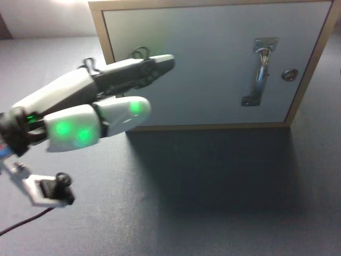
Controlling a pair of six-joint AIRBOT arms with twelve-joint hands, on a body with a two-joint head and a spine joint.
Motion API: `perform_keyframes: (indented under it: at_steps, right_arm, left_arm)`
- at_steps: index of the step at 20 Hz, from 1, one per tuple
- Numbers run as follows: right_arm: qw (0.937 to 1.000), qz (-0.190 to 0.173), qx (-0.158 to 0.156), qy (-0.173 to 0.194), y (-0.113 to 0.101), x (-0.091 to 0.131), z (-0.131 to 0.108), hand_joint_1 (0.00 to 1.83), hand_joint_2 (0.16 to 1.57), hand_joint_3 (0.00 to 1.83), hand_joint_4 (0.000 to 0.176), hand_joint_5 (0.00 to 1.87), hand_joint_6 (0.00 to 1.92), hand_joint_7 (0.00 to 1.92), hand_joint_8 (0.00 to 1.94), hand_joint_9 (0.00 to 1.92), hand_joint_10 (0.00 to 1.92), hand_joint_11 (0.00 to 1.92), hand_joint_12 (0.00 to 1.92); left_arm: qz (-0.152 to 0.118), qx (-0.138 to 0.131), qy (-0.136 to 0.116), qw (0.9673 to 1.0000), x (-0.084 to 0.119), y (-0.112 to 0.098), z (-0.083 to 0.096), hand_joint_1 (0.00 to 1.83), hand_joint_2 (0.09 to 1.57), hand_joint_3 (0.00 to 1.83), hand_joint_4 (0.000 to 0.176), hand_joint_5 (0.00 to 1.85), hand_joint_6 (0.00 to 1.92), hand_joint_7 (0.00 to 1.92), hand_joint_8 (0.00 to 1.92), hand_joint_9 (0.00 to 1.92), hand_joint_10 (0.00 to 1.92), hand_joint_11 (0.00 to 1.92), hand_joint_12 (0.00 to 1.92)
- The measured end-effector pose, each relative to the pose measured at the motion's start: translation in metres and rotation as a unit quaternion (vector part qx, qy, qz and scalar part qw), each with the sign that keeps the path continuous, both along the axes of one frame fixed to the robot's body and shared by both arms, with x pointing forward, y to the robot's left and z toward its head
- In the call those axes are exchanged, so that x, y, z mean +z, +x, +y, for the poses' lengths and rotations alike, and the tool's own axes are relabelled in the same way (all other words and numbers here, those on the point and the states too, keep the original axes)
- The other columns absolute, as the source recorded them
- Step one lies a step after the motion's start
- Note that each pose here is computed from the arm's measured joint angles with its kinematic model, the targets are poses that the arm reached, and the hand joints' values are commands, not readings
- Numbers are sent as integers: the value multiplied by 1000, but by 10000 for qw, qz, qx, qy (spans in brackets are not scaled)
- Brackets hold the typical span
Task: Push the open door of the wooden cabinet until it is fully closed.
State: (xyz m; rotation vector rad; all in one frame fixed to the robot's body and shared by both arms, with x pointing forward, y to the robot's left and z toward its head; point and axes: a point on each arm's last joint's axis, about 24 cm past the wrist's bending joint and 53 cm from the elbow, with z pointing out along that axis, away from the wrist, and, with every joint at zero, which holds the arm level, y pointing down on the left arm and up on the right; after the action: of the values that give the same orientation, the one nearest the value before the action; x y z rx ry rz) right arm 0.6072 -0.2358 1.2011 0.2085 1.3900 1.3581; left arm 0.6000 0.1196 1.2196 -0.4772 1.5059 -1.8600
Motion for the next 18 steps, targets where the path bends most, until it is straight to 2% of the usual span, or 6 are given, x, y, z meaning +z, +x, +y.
perform_keyframes:
  at_steps: [1, 6, 9, 12, 14, 18]
  right_arm:
    - [10000, -26, 9, 13, -1, 1, 0, 631, 1338, 1, 0, 495, 1, 458, 0, 354, 0, 0, 663]
    - [9996, -220, 29, 153, -4, 12, -1, 640, 1340, 0, 0, 508, 4, 473, 6, 367, 10, 12, 624]
    - [9995, -258, 7, 190, -4, 15, -3, 563, 1382, 2, 0, 477, 0, 514, 10, 437, 15, 60, 744]
    - [9994, -272, -3, 202, -4, 16, -4, 687, 1380, 0, 0, 430, 1, 439, 1, 395, 0, 44, 773]
    - [9992, -307, -17, 236, -4, 18, -5, 590, 1365, 0, 4, 407, 0, 384, 0, 333, 0, 75, 660]
    - [9987, -387, -64, 317, -4, 23, -8, 501, 1371, 1, 0, 394, 0, 404, 6, 396, 13, 141, 647]
  left_arm:
    - [21, 40, 43, 10000, -1, -3, 6, 239, 1422, 0, 0, 287, 1, 268, 2, 237, 1, 89, 380]
    - [107, 579, -240, 9980, 10, -5, 49, 287, 1367, 0, 0, 269, 0, 297, 3, 259, 2, 4, 638]
    - [207, 1015, -375, 9939, 9, -3, 78, 491, 1410, 0, 0, 249, 6, 235, 3, 190, 5, 0, 335]
    - [313, 1221, -365, 9914, 2, -8, 93, 435, 1434, 5, 0, 219, 3, 195, 1, 146, 2, 0, 187]
    - [336, 1338, -422, 9895, 0, -9, 101, 412, 1438, 3, 10, 207, 2, 196, 1, 126, 1, 0, 118]
    - [271, 1504, -512, 9869, 5, -9, 112, 176, 1401, 0, 0, 132, 0, 95, 0, 56, 0, 0, 43]
